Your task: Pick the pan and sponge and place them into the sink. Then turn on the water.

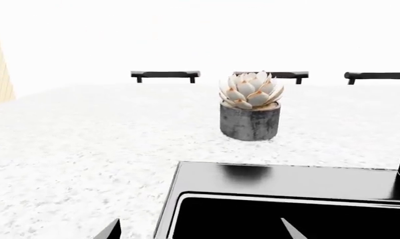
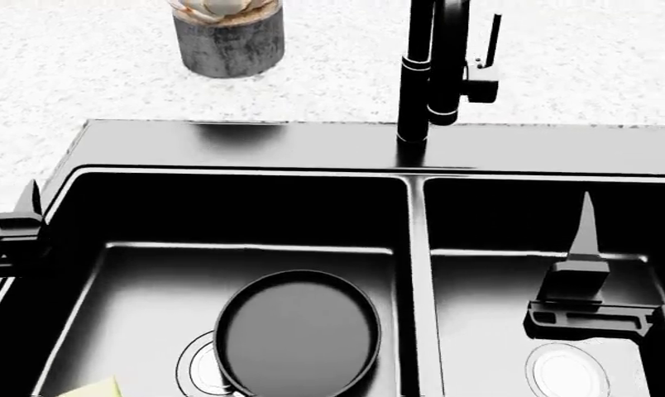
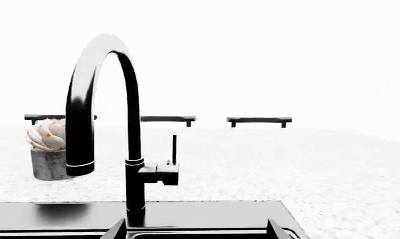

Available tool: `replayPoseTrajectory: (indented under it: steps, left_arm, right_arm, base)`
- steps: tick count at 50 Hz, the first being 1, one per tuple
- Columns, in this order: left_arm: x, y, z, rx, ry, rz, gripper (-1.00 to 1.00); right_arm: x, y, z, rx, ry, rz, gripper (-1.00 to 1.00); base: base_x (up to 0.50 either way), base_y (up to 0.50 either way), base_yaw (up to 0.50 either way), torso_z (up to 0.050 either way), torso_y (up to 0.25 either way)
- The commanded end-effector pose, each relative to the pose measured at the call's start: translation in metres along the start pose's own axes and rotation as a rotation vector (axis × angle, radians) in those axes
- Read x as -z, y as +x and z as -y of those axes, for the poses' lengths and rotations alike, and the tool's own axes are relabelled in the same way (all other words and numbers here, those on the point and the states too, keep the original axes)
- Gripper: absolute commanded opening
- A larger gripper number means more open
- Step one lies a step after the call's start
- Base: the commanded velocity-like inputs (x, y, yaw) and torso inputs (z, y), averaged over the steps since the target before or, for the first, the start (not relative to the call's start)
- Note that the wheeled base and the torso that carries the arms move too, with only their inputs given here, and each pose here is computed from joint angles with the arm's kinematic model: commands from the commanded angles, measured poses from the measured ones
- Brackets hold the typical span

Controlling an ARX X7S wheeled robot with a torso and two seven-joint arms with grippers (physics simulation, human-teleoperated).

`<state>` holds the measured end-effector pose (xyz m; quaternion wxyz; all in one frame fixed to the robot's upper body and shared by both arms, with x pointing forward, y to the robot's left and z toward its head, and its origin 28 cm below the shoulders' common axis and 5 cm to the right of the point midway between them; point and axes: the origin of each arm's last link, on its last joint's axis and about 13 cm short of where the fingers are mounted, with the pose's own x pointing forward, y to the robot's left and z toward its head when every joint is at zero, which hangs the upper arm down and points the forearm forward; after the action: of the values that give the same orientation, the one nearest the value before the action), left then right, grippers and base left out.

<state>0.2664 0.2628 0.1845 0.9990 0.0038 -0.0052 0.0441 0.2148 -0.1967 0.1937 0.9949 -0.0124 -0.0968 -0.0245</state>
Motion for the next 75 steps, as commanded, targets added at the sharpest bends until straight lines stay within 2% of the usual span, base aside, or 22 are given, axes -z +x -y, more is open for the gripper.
replayPoseTrajectory:
  steps: [1, 34, 40, 61, 75]
  left_arm:
    - [0.0012, -0.0012, -0.0032, -0.011, -0.003, -0.004, 1.0]
    - [0.0041, 0.0022, -0.007, -0.022, -0.007, -0.017, 1.0]
    - [0.0053, 0.0038, -0.0046, -0.028, -0.006, -0.019, 1.0]
    - [0.0076, 0.0024, -0.0063, -0.018, 0.016, -0.016, 1.0]
    - [0.009, 0.0021, -0.0068, -0.016, -0.004, -0.03, 1.0]
  right_arm:
    - [0.0024, 0.0001, -0.0014, 0.0, 0.005, -0.005, 1.0]
    - [0.0047, -0.0003, -0.0048, -0.012, 0.001, -0.005, 1.0]
    - [0.0058, 0.0007, -0.006, -0.025, -0.024, -0.01, 1.0]
    - [0.0076, 0.0018, -0.0067, -0.025, -0.027, -0.011, 1.0]
    - [0.0065, 0.0031, -0.0067, -0.024, -0.027, -0.011, 1.0]
  base:
    - [0.09, -0.32, 0.0, 0.0, 0.0]
    - [0.02, -0.22, 0.0, 0.0, 0.0]
    - [0.11, 0.0, 0.0, 0.0, 0.0]
    - [0.21, 0.0, 0.0, 0.0, 0.0]
    - [0.11, 0.0, 0.0, 0.0, 0.001]
